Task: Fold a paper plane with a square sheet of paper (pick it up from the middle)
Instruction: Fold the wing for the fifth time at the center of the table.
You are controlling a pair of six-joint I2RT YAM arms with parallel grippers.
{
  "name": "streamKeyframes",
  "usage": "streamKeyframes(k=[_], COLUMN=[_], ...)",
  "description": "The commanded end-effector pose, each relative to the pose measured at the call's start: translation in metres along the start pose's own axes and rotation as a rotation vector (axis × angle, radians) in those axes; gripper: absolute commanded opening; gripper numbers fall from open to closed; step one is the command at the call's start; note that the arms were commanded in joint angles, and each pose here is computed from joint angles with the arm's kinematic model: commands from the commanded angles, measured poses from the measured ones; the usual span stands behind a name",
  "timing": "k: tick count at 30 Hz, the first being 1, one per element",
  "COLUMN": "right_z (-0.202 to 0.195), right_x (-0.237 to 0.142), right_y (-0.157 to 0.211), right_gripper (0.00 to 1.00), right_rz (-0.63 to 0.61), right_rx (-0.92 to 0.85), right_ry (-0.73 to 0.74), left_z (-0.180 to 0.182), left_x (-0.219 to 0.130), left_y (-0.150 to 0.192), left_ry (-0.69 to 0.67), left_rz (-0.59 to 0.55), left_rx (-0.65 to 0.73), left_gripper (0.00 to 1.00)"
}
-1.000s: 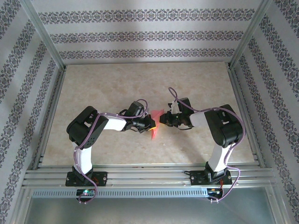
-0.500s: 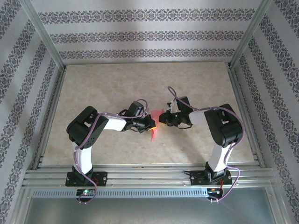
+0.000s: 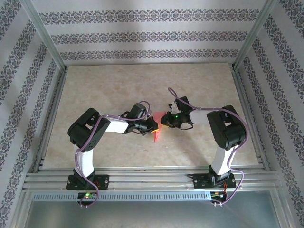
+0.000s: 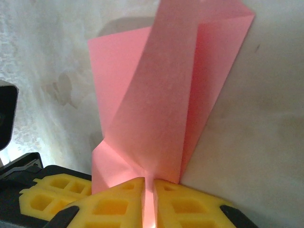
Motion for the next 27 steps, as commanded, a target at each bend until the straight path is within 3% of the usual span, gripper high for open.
streamKeyframes(k=[1,11,20,27], right_z=[-0.039,-0.040,-0.039,-0.040], right_x=[0.020,0.025,0.025,0.026], right_y=[0.018,0.019,0.019,0.019], right_gripper=[0.17,0.18,0.18,0.18], right_rz=[0.039,0.061,0.065,0.070], right_rx=[0.040,0.051,0.046,0.049], right_ry=[0.186,0.214,0.217,0.218], left_z=[0.008,-0.001,-0.010,-0.002], left_x=[-0.004,-0.017,-0.031,-0.023], left_y=[-0.002,0.011,0.020,0.032], left_ry=[-0.012,0.010,-0.016,-0.054], left_rz=[-0.004,0.013,-0.003,0.029], left_rx=[-0.021,-0.019,0.012,0.006], left_gripper=[0.06,0.24,0.25,0.27])
Point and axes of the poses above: each hand's point on the last joint's axis, 136 mm out from that joint toward the fingers, its own x axis out along the fingers, its own z axis along the line the jaws close on, y = z × x, the point moved 3 cm from there along -x, back along the fingers, and after that the axes turned 7 degrees about -x, right-handed, at the moved point
